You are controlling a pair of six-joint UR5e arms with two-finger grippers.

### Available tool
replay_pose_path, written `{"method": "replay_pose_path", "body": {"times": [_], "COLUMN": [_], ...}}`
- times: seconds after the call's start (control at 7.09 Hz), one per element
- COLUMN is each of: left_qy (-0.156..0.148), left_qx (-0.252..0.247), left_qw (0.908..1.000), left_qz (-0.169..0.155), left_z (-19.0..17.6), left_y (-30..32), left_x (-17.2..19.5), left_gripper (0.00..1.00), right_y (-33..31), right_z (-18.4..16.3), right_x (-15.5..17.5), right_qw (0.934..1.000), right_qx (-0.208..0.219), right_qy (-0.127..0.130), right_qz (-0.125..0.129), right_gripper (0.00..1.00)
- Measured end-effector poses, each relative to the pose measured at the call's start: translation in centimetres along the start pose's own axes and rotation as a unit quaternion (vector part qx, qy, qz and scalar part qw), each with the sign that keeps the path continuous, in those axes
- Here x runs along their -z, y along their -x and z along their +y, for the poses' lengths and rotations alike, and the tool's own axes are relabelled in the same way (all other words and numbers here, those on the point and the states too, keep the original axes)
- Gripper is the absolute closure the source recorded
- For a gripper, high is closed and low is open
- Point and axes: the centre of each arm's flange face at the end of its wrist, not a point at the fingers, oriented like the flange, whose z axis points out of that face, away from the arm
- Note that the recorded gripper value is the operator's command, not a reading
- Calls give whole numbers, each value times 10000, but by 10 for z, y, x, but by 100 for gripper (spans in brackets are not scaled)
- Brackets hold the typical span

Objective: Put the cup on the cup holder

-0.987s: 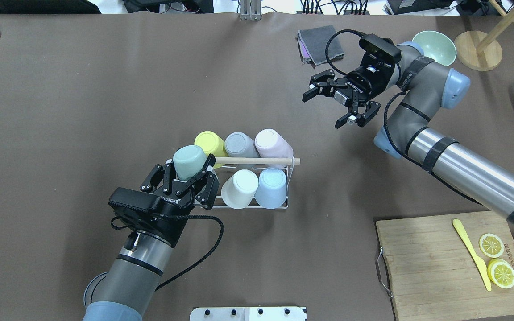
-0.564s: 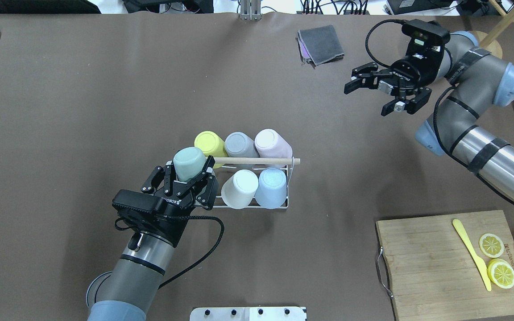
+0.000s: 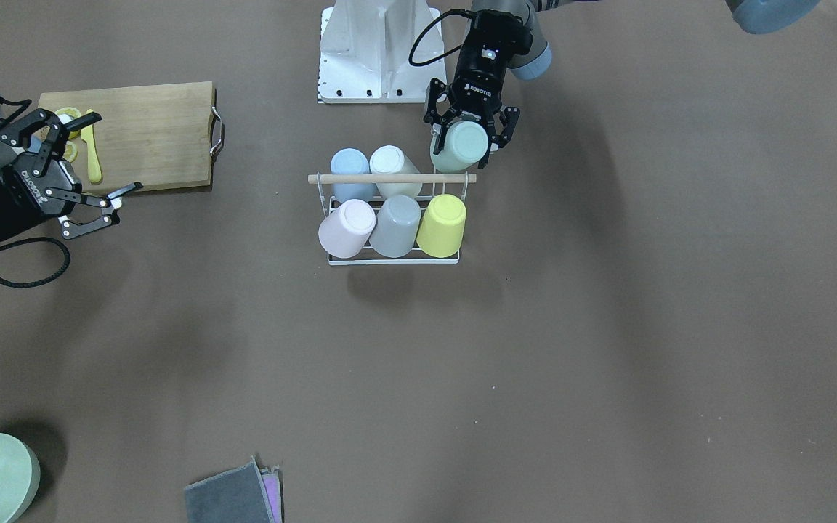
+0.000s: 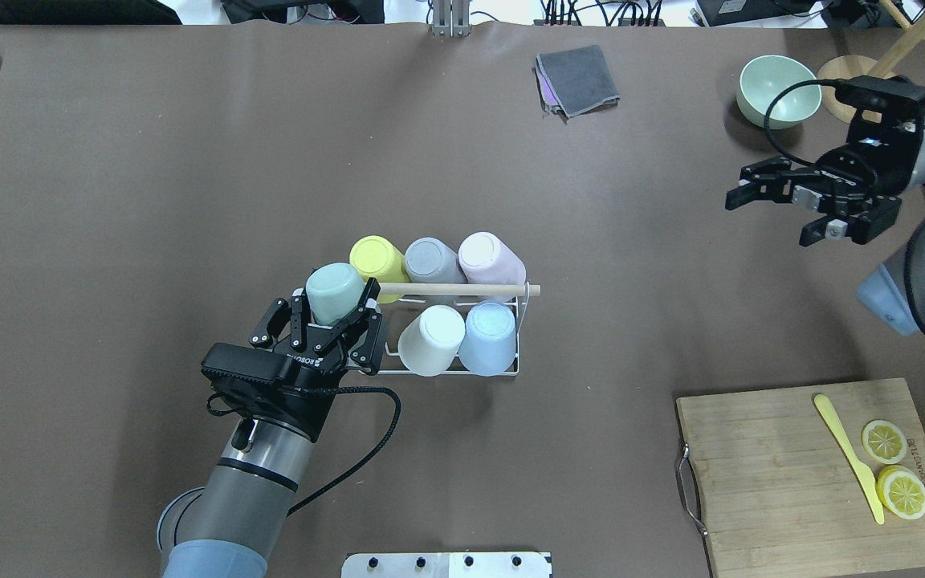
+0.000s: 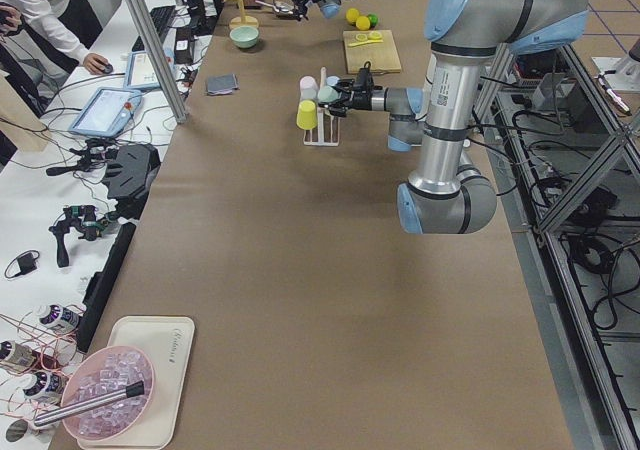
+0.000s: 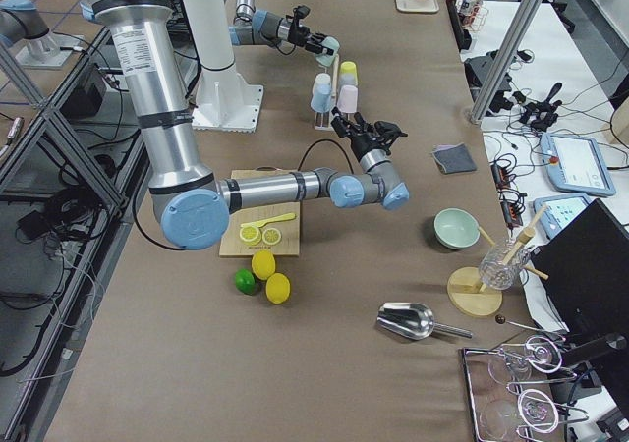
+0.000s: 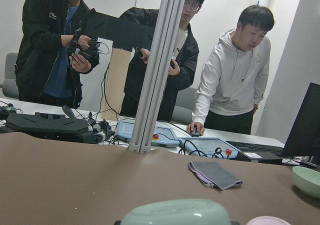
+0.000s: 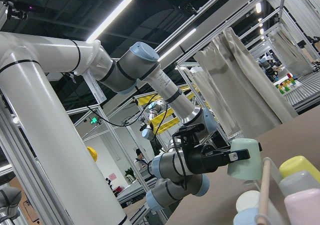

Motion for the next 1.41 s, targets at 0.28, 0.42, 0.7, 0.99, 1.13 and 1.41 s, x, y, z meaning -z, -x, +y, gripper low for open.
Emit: {"method": "replay_pose_path", "body": {"times": [0.28, 0.42, 0.7, 0.99, 1.13, 1.41], "left_qy": [-66, -85, -90, -238, -404, -754], "left_qx": [-103, -130, -152, -22, 45, 40], "left_qw": [9999, 9999, 9998, 9997, 9991, 9965], "left_qz": [-35, -55, -67, -89, -147, -344], "left_z": [-5, -4, -1, -24, -46, -80], "left_y": [-2, -3, -9, -10, -4, 19], "left_x": [-3, -4, -6, -13, -24, -54], "left_gripper": [2, 2, 2, 2, 2, 2], "right_y": [57, 73, 83, 92, 98, 112], "right_z": [15, 19, 24, 28, 33, 49], "right_x": [13, 19, 39, 60, 72, 95], "right_qw": [9967, 9917, 9742, 9402, 9124, 8453], "right_qx": [-644, -954, -1497, -2263, -2846, -3985], "right_qy": [-27, 32, 325, 750, 947, 1277], "right_qz": [490, 866, 1660, 2434, 2783, 3321], "right_gripper": [1, 1, 1, 1, 1, 1]}}
